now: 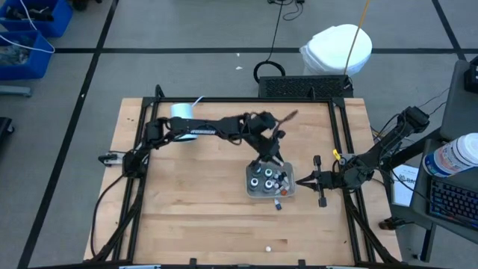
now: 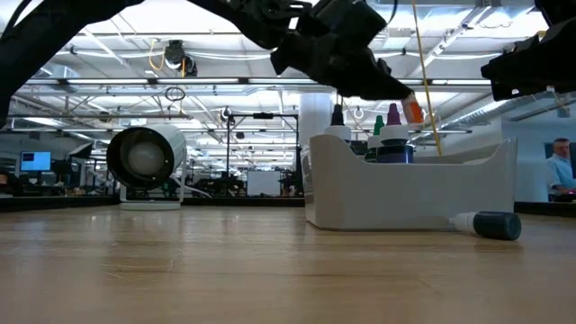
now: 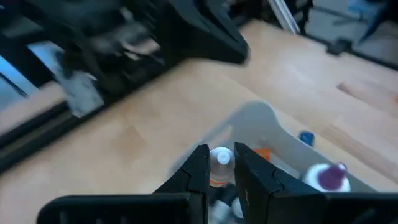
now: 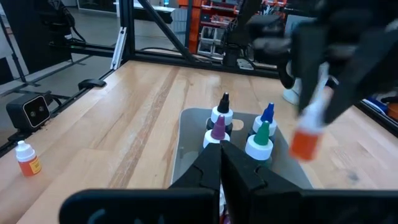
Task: Pick & Place food coloring
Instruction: Put the orange food coloring bottle into the gray bin
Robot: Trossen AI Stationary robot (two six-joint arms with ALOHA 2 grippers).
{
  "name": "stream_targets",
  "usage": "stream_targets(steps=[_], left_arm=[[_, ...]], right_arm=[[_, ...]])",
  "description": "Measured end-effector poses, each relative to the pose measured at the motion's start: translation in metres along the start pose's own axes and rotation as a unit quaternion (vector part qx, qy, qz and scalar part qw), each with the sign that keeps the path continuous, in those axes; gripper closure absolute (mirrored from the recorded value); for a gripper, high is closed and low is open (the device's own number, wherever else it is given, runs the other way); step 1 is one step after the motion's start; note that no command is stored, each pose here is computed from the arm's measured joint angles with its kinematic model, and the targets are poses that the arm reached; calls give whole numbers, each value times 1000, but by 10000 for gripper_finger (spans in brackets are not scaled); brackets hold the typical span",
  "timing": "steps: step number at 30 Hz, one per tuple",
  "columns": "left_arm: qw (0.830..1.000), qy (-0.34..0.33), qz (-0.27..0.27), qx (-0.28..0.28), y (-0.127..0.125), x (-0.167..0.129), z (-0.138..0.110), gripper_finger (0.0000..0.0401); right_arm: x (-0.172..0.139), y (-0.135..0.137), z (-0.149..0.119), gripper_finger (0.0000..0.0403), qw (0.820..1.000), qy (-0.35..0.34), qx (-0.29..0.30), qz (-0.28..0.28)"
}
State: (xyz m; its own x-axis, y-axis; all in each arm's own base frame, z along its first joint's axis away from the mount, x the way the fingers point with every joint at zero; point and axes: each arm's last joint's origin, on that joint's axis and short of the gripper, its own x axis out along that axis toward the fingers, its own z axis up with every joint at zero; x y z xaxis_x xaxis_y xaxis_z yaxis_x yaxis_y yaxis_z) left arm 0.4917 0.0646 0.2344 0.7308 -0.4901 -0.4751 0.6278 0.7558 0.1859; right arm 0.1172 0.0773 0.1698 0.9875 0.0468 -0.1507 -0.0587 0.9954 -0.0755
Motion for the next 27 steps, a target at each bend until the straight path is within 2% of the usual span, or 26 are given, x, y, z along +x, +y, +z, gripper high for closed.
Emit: stream_targets(steps=[5,8,12,27], left_arm=[[999,38,6,21,-14,22,-6,348],[998,42,26,49,-19,31,0,348],[997,51,28,53,-25,42,-4,348],[996,66,49,39,-24,45,-7,347]], right_arm=[[0,0,0,403,1000,0,2,0],[0,0,0,403,1000,2,1,-1],[0,0,0,403,1000,1,3,0],[0,0,0,403,1000,-1,1,-1]])
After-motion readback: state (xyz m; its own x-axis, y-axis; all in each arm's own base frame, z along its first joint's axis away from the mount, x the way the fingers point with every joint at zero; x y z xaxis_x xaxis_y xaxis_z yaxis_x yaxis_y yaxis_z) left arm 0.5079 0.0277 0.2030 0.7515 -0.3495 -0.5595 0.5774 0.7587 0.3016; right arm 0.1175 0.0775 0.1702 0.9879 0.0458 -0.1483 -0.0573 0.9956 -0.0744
